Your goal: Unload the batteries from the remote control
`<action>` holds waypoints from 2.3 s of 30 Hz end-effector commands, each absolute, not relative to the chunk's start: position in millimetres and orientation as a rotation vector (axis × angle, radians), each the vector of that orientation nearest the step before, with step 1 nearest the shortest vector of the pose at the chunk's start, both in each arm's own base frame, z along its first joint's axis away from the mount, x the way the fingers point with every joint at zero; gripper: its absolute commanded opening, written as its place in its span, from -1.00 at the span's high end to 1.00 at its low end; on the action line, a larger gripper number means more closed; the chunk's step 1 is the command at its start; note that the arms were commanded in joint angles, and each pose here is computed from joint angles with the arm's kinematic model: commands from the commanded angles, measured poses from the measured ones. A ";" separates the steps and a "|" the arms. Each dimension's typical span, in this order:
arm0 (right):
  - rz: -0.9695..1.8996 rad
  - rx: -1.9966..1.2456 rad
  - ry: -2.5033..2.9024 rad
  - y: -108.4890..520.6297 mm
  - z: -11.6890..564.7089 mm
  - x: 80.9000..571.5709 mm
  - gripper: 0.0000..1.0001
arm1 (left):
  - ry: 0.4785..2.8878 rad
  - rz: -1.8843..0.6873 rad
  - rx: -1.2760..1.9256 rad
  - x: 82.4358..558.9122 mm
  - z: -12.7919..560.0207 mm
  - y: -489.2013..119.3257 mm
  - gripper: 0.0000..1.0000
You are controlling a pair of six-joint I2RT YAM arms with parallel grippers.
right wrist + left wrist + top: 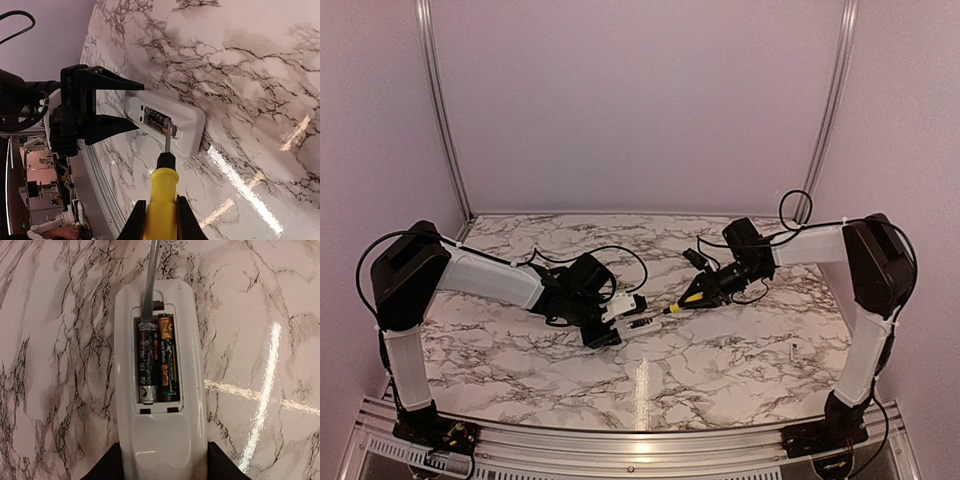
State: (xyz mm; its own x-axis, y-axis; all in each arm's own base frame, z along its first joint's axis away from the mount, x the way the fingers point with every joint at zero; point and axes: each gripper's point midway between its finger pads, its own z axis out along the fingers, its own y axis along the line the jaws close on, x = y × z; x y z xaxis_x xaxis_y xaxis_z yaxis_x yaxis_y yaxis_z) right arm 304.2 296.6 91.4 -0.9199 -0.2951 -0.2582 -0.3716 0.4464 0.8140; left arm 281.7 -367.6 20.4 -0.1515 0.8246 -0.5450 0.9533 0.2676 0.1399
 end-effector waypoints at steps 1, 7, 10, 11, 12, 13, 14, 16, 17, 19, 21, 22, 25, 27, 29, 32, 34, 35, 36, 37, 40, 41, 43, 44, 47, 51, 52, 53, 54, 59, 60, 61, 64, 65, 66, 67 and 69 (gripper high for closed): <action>1.793 -0.832 2.454 335.9 144.1 257.3 1.00 | 1.939 -0.294 1.616 288.0 15.8 -379.0 1.00; 1.818 -0.840 2.410 336.2 160.7 255.3 1.00 | 1.944 -0.290 1.609 289.5 15.8 -378.7 1.00; 1.810 -0.844 2.399 336.3 166.7 255.9 1.00 | 1.944 -0.289 1.607 289.8 15.7 -378.9 1.00; 1.805 -0.843 2.404 335.9 166.1 255.7 1.00 | 1.943 -0.290 1.606 289.7 16.2 -379.5 1.00; 1.800 -0.844 2.408 335.6 165.3 255.4 1.00 | 1.943 -0.289 1.606 289.9 16.0 -379.5 1.00; 1.796 -0.845 2.414 334.8 164.3 254.7 1.00 | 1.944 -0.289 1.603 290.5 16.5 -379.6 1.00; 1.789 -0.843 2.421 334.0 162.9 254.0 1.00 | 1.942 -0.288 1.602 291.0 16.8 -379.9 1.00; 1.778 -0.844 2.429 332.7 161.2 252.8 1.00 | 1.943 -0.288 1.599 291.5 17.6 -380.2 1.00; 1.772 -0.842 2.433 332.2 160.7 252.7 1.00 | 1.943 -0.288 1.599 291.5 17.6 -380.1 1.00; 1.766 -0.844 2.434 331.6 161.6 252.2 1.00 | 1.945 -0.290 1.595 291.7 17.8 -380.3 1.00; 1.761 -0.845 2.431 331.3 163.1 252.1 1.00 | 1.945 -0.291 1.596 291.1 18.0 -380.7 1.00; 1.757 -0.845 2.432 331.0 163.3 252.1 1.00 | 1.946 -0.289 1.593 291.6 18.1 -380.2 1.00; 1.741 -0.847 2.439 330.0 162.6 251.9 1.00 | 1.947 -0.291 1.589 291.5 18.8 -380.0 1.00; 1.730 -0.847 2.446 328.8 161.9 250.9 1.00 | 1.948 -0.292 1.584 291.3 19.5 -380.1 1.00; 1.712 -0.846 2.451 327.3 162.4 250.1 1.00 | 1.943 -0.294 1.577 292.0 22.3 -380.4 1.00; 1.676 -0.841 2.466 324.6 162.3 249.9 1.00 | 1.938 -0.297 1.563 292.7 26.5 -380.9 1.00; 1.653 -0.845 2.472 322.9 163.9 249.5 1.00 | 1.933 -0.302 1.553 293.0 29.6 -381.6 1.00; 1.636 -0.847 2.479 322.0 163.7 249.9 1.00 | 1.931 -0.302 1.546 293.8 31.7 -381.5 1.00; 1.625 -0.851 2.483 321.0 164.5 249.3 1.00 | 1.927 -0.303 1.540 293.9 33.3 -381.5 1.00; 1.611 -0.857 2.489 319.9 165.4 249.0 1.00 | 1.921 -0.303 1.538 293.4 35.2 -381.6 1.00; 1.563 -0.876 2.502 316.1 168.8 247.7 1.00 | 1.907 -0.298 1.530 294.0 40.6 -380.6 1.00; 1.542 -0.880 2.509 314.3 169.7 247.4 1.00 | 1.904 -0.295 1.529 294.1 41.7 -379.9 1.00; 1.503 -0.884 2.522 310.8 172.1 246.5 1.00 | 1.891 -0.286 1.529 294.4 45.2 -379.1 1.00; 1.481 -0.886 2.528 308.7 173.5 245.8 1.00 | 1.886 -0.280 1.527 295.0 47.0 -378.1 1.00; 1.419 -0.882 2.539 302.5 177.4 244.1 1.00 | 1.858 -0.270 1.519 294.8 55.1 -376.6 1.00; 1.334 -0.864 2.541 294.4 186.2 243.7 1.00 | 1.807 -0.266 1.499 294.6 68.9 -374.7 1.00; 1.310 -0.859 2.543 292.2 188.6 244.1 1.00 | 1.798 -0.265 1.495 294.3 70.9 -374.1 1.00; 1.285 -0.858 2.546 289.6 190.7 243.6 1.00 | 1.786 -0.266 1.491 294.0 73.9 -373.9 1.00; 1.260 -0.856 2.546 287.3 193.3 244.1 1.00 | 1.777 -0.264 1.489 293.6 76.1 -373.2 1.00; 1.147 -0.863 2.549 276.2 201.3 244.3 1.00 | 1.695 -0.264 1.512 288.3 87.0 -371.7 1.00; 1.129 -0.862 2.552 274.4 201.6 244.7 1.00 | 1.674 -0.262 1.516 287.0 88.7 -370.7 1.00; 1.109 -0.859 2.552 272.8 202.6 245.9 1.00 | 1.650 -0.256 1.516 286.4 91.9 -370.0 1.00; 1.068 -0.849 2.537 269.6 207.5 248.6 1.00 | 1.518 -0.224 1.547 280.4 102.6 -367.9 1.00; 1.055 -0.846 2.530 269.0 209.3 249.9 1.00 | 1.479 -0.216 1.534 279.3 108.1 -366.9 1.00; 1.044 -0.841 2.522 268.5 211.2 251.6 1.00 | 1.462 -0.217 1.495 281.0 115.7 -366.2 1.00; 1.037 -0.838 2.516 268.0 212.6 252.6 1.00 | 1.463 -0.213 1.450 285.1 122.8 -365.4 1.00; 1.026 -0.830 2.506 267.7 215.0 254.7 1.00 | 1.477 -0.253 1.390 288.5 135.1 -366.6 1.00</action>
State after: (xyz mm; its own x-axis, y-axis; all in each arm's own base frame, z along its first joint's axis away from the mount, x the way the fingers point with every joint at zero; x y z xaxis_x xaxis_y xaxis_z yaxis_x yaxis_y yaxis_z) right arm 243.9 271.4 196.3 -0.8112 -0.4153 -0.4116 -0.5845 0.5548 0.5921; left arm 274.9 -352.9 82.2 0.1416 0.7223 -0.6769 0.8813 0.2195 0.4185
